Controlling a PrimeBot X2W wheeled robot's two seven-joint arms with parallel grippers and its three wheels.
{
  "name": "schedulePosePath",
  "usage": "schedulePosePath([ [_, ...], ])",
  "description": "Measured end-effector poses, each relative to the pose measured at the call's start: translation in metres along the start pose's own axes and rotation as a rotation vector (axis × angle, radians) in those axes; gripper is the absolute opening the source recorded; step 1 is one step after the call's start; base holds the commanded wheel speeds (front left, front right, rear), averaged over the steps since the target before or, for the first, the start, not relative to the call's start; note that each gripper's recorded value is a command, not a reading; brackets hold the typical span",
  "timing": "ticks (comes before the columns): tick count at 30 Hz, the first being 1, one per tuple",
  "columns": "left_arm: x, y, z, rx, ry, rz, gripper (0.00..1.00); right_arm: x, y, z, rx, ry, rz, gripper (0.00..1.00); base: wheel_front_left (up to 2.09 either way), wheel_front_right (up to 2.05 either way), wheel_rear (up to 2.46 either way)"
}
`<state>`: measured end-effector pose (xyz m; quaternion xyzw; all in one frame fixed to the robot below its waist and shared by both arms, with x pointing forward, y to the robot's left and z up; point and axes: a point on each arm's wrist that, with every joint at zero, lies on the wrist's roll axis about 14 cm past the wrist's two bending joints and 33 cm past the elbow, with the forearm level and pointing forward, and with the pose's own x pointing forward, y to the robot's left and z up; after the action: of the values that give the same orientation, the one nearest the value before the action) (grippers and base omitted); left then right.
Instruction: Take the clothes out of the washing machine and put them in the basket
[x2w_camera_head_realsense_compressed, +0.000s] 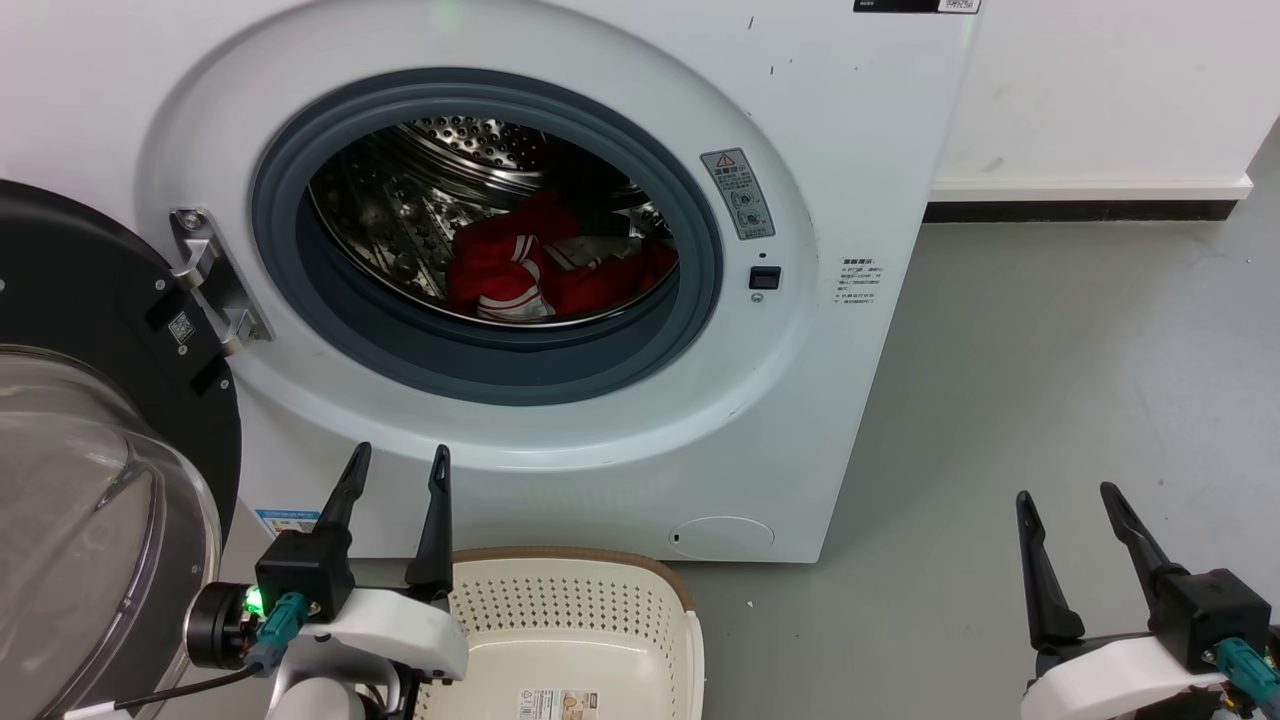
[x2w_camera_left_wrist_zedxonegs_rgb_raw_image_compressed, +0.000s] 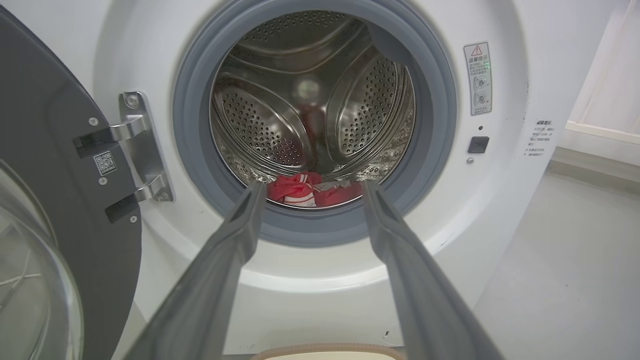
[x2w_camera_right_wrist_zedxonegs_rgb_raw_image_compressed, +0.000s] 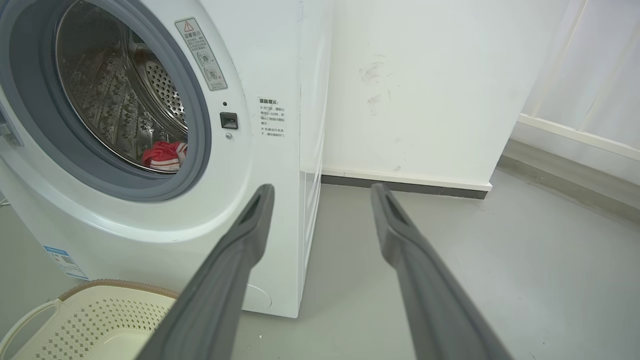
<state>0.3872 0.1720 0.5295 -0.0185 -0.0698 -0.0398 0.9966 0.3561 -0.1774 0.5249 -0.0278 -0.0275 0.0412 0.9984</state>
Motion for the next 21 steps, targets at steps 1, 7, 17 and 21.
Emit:
schedulePosePath([
  [1,-0.0002,0.0005,-0.0011,-0.002,0.003,0.002,1.00,0.0000,-0.0002,-0.0003,0.001,0.001,-0.001,1.00,0.00,0.00,0.00],
  [7,-0.0001,0.0017,-0.0038,-0.004,0.012,0.006,1.00,0.0006,0.0002,-0.0018,0.007,0.005,0.000,1.00,0.00,0.00,0.00],
  [17,0.0006,0.0025,-0.0060,-0.005,0.018,0.010,1.00,0.0015,0.0009,-0.0031,0.007,0.012,0.003,1.00,0.00,0.00,0.00],
  [21,0.0013,0.0026,-0.0076,-0.005,0.022,0.010,1.00,0.0020,0.0013,-0.0037,0.007,0.014,0.004,1.00,0.00,0.00,0.00],
])
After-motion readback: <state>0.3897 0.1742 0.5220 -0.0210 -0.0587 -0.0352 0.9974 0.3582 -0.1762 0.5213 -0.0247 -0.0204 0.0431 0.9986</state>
